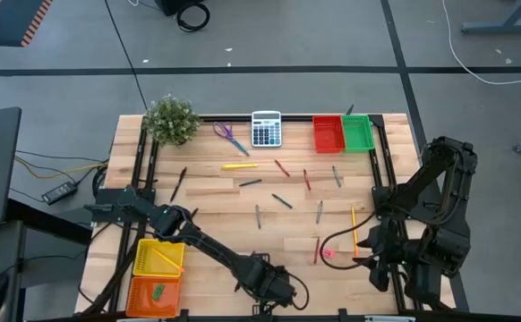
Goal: Sort crayons/erasers/pens/pencils in bins
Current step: Put the yellow eraser into the orange bin
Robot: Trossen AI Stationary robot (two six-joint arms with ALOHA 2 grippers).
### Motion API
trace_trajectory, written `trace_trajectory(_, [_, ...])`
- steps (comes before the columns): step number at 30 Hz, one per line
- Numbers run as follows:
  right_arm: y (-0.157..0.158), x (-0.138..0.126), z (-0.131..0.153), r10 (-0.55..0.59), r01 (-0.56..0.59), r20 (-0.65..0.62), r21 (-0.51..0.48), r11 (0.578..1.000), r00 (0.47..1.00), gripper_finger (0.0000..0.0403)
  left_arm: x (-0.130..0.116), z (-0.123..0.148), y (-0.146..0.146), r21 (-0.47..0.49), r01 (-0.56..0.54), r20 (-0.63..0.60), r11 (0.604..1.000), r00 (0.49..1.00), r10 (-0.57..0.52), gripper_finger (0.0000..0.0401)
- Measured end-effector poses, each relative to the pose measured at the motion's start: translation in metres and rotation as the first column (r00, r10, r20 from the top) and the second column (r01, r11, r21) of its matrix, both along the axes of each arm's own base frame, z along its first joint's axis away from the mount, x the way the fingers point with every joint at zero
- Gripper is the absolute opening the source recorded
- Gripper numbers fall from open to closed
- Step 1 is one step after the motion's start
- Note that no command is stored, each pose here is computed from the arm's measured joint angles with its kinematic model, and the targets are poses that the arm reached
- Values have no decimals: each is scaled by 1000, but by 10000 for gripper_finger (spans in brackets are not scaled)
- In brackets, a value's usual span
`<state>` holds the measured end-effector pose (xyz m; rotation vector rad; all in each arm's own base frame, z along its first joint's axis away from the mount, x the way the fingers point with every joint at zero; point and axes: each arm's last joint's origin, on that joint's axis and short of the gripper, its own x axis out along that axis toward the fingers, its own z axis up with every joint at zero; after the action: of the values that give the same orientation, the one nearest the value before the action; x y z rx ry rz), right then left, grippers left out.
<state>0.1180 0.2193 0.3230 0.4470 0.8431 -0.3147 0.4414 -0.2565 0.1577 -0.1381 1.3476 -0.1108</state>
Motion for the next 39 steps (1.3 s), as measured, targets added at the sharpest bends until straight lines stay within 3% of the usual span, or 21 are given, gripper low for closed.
trace_trajectory(8, [6, 3, -1, -23, 22, 19, 63, 998, 1000, 216, 5, 0, 11, 73, -5, 28, 997, 1000, 3, 60])
trace_trajectory(13, [6, 3, -1, -22, 21, 18, 65, 998, 1000, 216, 5, 0, 11, 78, 1, 35, 997, 999, -4, 113])
trace_trajectory(18, [6, 3, -1, -19, 18, 17, 63, 998, 1000, 216, 7, 1, 14, 146, -8, 76, 989, 997, -3, 173])
trace_trajectory(26, [6, 2, -1, -15, 14, 10, 61, 998, 1000, 216, 17, -12, 23, 160, 96, 66, 982, 992, -107, 238])
trace_trajectory(32, [6, 2, -1, -9, 10, -6, 66, 998, 1000, 216, 17, -12, 24, 170, 165, 65, 971, 982, -179, 238])
trace_trajectory(39, [5, 1, -1, -10, 10, -12, 51, 999, 1000, 216, 16, -12, 22, 198, 183, 65, 963, 978, -199, 193])
